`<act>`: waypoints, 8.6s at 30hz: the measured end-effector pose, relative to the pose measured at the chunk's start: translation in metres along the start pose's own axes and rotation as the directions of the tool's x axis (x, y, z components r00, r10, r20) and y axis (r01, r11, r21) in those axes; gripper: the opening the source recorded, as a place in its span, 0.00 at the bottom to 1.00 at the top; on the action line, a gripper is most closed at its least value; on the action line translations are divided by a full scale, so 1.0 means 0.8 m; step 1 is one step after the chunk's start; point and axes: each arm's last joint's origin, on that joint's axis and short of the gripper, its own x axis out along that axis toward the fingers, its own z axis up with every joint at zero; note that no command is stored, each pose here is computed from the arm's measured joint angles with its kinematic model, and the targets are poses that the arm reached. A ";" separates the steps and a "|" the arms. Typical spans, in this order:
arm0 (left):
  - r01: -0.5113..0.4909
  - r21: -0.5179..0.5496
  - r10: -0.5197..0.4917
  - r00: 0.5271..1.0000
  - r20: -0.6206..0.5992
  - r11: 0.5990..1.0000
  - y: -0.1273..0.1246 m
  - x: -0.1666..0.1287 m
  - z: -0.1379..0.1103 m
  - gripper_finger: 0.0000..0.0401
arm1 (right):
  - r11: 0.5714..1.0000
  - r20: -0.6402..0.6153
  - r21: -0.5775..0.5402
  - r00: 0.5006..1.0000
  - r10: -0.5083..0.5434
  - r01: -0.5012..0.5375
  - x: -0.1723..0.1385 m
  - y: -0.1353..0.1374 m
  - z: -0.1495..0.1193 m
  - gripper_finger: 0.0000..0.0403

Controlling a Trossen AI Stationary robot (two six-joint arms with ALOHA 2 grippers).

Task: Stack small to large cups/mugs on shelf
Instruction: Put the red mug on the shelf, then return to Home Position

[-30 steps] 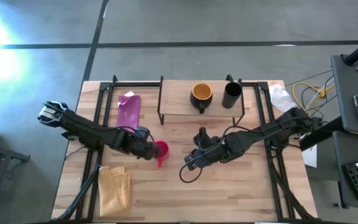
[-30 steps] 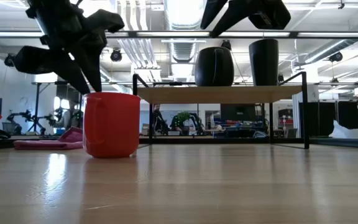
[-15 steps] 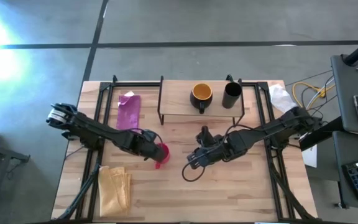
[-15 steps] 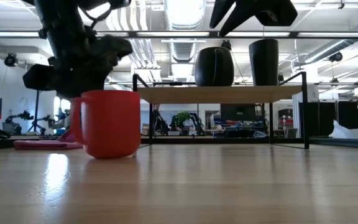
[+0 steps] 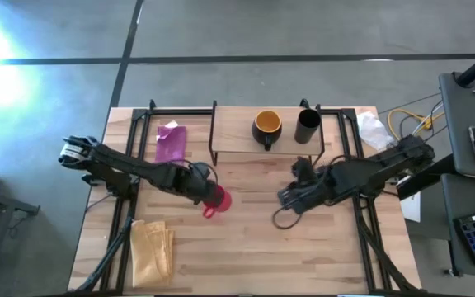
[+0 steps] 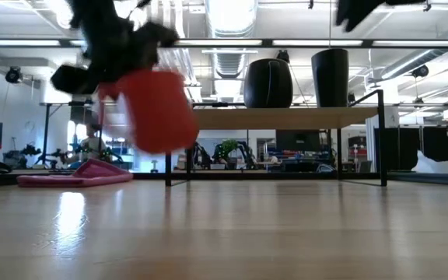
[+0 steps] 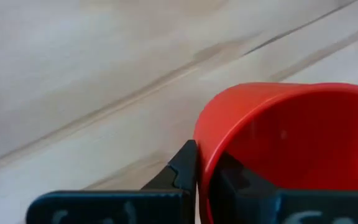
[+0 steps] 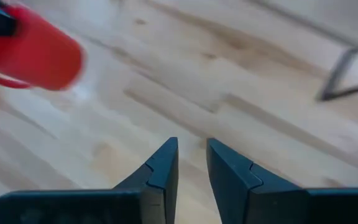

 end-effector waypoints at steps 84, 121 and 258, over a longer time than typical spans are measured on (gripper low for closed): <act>-0.281 -0.237 0.300 0.953 0.048 0.930 -0.037 -0.080 0.296 0.16 | 0.994 0.104 -0.102 0.994 -0.015 0.026 -0.065 -0.188 -0.009 0.17; -0.276 0.231 0.257 0.960 0.108 0.933 -0.032 -0.079 0.314 0.00 | 0.996 0.070 -0.079 0.997 -0.043 0.048 -0.055 -0.190 -0.015 0.17; 0.677 0.706 -0.978 0.168 0.123 0.205 0.184 0.004 -0.001 0.36 | 0.262 0.167 -0.725 0.206 0.964 -0.636 0.047 -0.267 -0.089 0.17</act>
